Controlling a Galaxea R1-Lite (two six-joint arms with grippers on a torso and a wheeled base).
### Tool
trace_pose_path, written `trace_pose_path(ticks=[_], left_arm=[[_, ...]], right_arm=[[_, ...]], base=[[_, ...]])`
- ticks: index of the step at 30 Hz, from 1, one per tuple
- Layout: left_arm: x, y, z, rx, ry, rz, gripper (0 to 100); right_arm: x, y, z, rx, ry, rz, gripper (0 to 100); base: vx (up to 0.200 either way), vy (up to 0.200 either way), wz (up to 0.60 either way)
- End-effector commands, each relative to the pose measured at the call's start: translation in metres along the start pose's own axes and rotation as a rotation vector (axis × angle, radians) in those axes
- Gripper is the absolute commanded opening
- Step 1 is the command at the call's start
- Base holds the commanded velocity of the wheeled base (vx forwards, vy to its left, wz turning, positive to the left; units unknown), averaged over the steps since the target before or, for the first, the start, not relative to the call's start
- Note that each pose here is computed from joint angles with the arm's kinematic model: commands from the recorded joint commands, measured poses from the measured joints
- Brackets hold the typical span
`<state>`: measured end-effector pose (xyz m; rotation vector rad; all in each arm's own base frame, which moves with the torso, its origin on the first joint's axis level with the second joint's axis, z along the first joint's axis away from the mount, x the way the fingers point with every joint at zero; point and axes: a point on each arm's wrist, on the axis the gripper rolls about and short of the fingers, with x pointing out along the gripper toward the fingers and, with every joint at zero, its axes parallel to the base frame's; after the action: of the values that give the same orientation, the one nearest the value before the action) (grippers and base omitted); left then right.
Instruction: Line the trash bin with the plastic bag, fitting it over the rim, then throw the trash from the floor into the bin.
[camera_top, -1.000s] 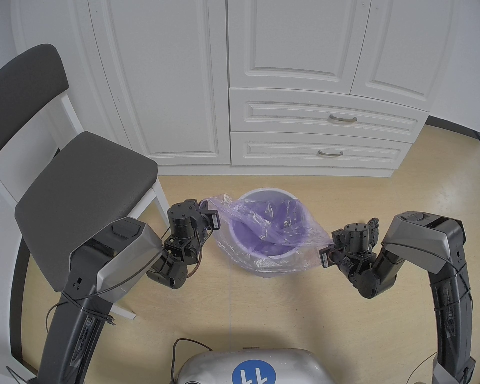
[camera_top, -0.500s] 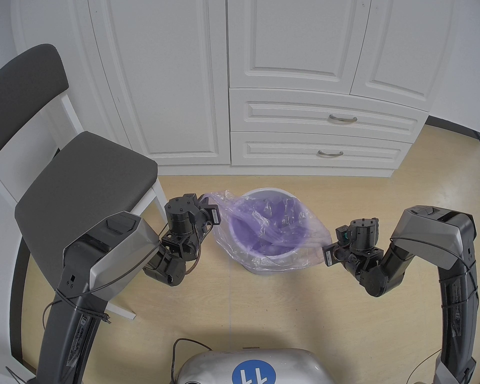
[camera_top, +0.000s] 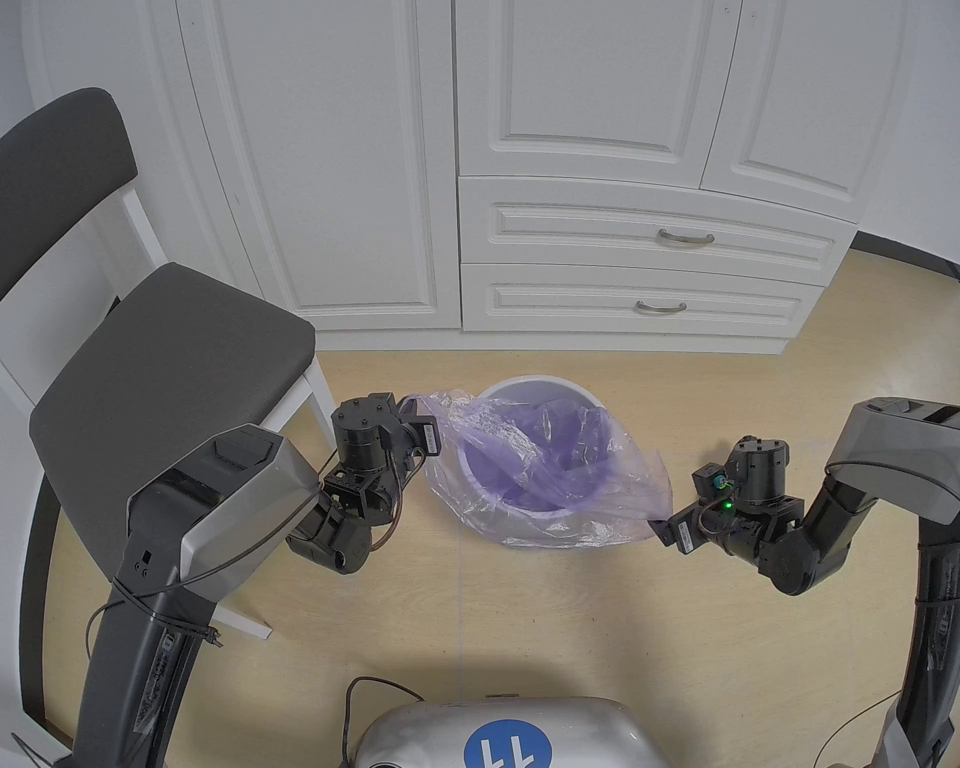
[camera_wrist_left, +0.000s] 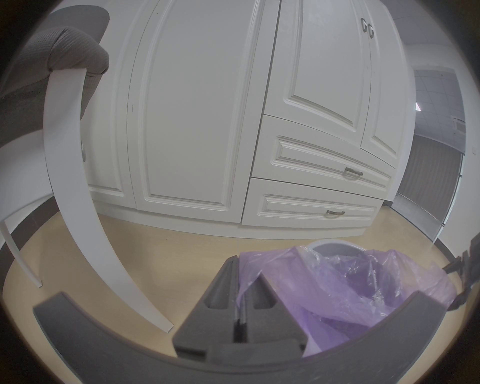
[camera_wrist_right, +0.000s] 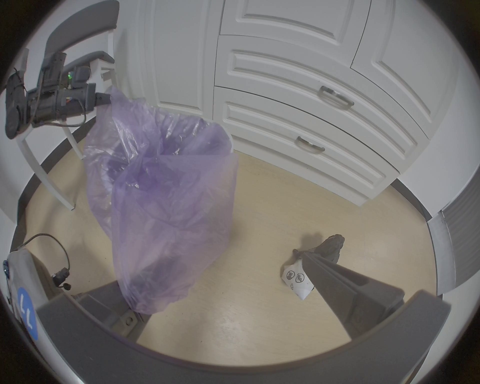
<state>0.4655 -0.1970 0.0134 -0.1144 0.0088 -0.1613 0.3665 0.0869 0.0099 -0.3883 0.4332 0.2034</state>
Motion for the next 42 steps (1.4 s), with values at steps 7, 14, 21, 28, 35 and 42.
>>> trace_pose_path(ticks=[7,14,21,28,35,42], left_arm=[[0.001,0.003,-0.003,0.002,0.010,0.006,0],[0.008,0.011,-0.012,0.007,0.031,0.024,0],[0.010,0.012,-0.013,0.005,0.027,0.028,0],[0.010,0.012,-0.013,0.005,0.027,0.028,0],[0.010,0.013,-0.013,0.005,0.027,0.030,0],[0.010,0.013,-0.012,0.004,0.024,0.031,0]], right_arm=[[-0.016,-0.028,0.002,-0.026,-0.008,0.007,100],[0.001,-0.045,-0.015,0.009,0.051,0.108,100],[0.006,-0.061,-0.026,0.054,0.043,0.235,100],[0.005,-0.077,-0.039,0.110,0.005,0.385,100],[0.002,-0.091,-0.048,0.154,-0.071,0.535,100],[-0.004,-0.090,-0.030,0.132,-0.135,0.549,100]], base=[[0.000,0.000,0.00],[0.000,0.000,0.00],[0.000,0.000,0.00],[0.000,0.000,0.00],[0.000,0.000,0.00],[0.000,0.000,0.00]])
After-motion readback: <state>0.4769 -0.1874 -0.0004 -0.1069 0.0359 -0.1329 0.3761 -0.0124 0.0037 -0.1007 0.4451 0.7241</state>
